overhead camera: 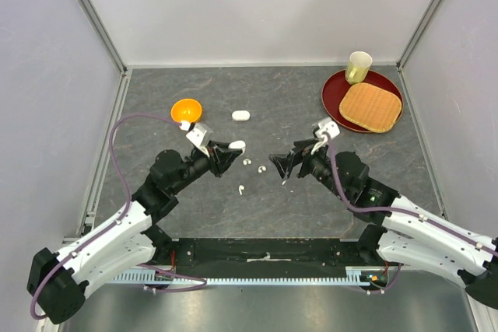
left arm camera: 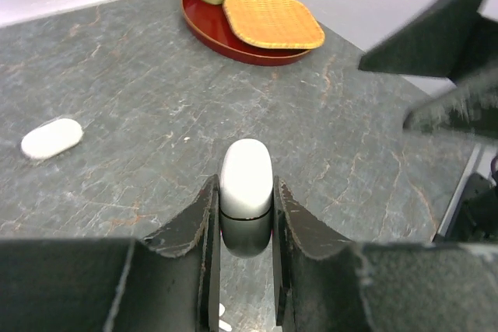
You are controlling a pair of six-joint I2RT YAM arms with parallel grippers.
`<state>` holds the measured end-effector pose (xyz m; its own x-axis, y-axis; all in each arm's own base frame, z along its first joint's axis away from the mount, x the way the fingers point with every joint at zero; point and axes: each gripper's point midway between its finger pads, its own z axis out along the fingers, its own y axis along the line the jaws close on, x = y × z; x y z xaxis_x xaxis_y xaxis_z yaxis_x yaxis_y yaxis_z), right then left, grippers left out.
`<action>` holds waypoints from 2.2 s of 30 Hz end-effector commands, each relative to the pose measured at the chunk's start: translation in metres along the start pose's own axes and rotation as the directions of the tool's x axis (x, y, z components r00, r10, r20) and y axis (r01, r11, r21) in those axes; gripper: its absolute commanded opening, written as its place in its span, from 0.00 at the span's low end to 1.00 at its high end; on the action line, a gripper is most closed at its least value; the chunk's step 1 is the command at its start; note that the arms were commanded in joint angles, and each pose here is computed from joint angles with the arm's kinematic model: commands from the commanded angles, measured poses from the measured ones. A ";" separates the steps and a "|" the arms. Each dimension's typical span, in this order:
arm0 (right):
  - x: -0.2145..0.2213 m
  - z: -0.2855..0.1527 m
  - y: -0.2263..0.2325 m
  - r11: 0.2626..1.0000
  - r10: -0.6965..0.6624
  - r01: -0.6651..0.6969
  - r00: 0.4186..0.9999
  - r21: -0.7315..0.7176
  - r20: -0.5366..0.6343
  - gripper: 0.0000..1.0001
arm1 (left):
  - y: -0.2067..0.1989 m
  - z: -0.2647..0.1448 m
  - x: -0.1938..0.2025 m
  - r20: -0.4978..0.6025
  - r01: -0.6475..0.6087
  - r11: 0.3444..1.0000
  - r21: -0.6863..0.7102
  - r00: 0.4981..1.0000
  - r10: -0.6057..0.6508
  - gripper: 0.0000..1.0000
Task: Insert the wireless bluetooth earbuds into the charging case
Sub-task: Pick up the charging case at the center of the board.
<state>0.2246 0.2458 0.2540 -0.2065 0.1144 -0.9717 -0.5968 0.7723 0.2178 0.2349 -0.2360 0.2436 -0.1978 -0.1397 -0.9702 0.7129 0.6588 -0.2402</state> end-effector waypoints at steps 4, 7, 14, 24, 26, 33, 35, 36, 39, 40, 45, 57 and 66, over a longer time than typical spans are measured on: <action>-0.034 0.007 0.033 0.826 0.551 -0.555 0.832 -0.096 -0.071 0.98 | -0.040 -0.014 -0.027 0.301 -0.266 0.940 0.215 0.934 0.195 0.02; -0.033 0.011 0.042 0.717 0.667 -0.684 0.729 -0.133 -0.149 0.96 | -0.044 -0.016 -0.032 0.344 -0.274 0.934 0.228 0.920 0.186 0.02; -0.032 0.022 0.082 0.417 0.772 -0.864 0.501 -0.283 -0.391 0.92 | -0.054 -0.022 -0.033 0.395 -0.304 0.911 0.278 0.901 0.180 0.02; -0.022 0.028 0.086 0.349 0.788 -0.900 0.432 -0.260 -0.438 0.90 | -0.054 -0.021 -0.026 0.385 -0.324 0.903 0.282 0.900 0.203 0.02; -0.021 0.028 0.087 0.338 0.791 -0.908 0.417 -0.248 -0.448 0.89 | -0.053 -0.020 -0.025 0.382 -0.325 0.903 0.280 0.901 0.206 0.02; -0.009 0.034 0.091 0.292 0.795 -0.933 0.359 -0.212 -0.489 0.81 | -0.055 -0.018 -0.025 0.377 -0.324 0.900 0.293 0.904 0.203 0.02; -0.010 0.035 0.092 0.273 0.798 -0.938 0.345 -0.213 -0.494 0.77 | -0.056 -0.018 -0.026 0.377 -0.324 0.898 0.299 0.904 0.201 0.02; -0.008 0.036 0.093 0.269 0.798 -0.940 0.339 -0.208 -0.498 0.76 | -0.057 -0.018 -0.025 0.374 -0.321 0.897 0.303 0.906 0.199 0.02; -0.009 0.036 0.095 0.259 0.797 -0.942 0.333 -0.212 -0.504 0.70 | -0.058 -0.018 -0.025 0.376 -0.324 0.895 0.306 0.905 0.199 0.02; -0.009 0.037 0.097 0.258 0.795 -0.942 0.334 -0.215 -0.506 0.67 | -0.058 -0.018 -0.024 0.374 -0.324 0.895 0.307 0.906 0.200 0.02; -0.007 0.038 0.101 0.245 0.793 -0.948 0.318 -0.205 -0.520 0.68 | -0.057 -0.017 -0.021 0.366 -0.320 0.896 0.307 0.909 0.199 0.02; -0.004 0.036 0.105 0.231 0.791 -0.952 0.305 -0.203 -0.531 0.57 | -0.055 -0.017 -0.020 0.360 -0.318 0.899 0.301 0.911 0.202 0.02; -0.005 0.035 0.104 0.230 0.799 -0.949 0.311 -0.215 -0.515 0.72 | -0.058 -0.019 -0.020 0.359 -0.322 0.894 0.313 0.911 0.202 0.02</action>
<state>0.1918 0.3489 0.2618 -0.9476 0.3130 -0.0644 -0.0713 -0.0104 0.9974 0.1899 -0.2577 0.2626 0.1240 -0.2470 -0.9610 0.9123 0.4094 0.0125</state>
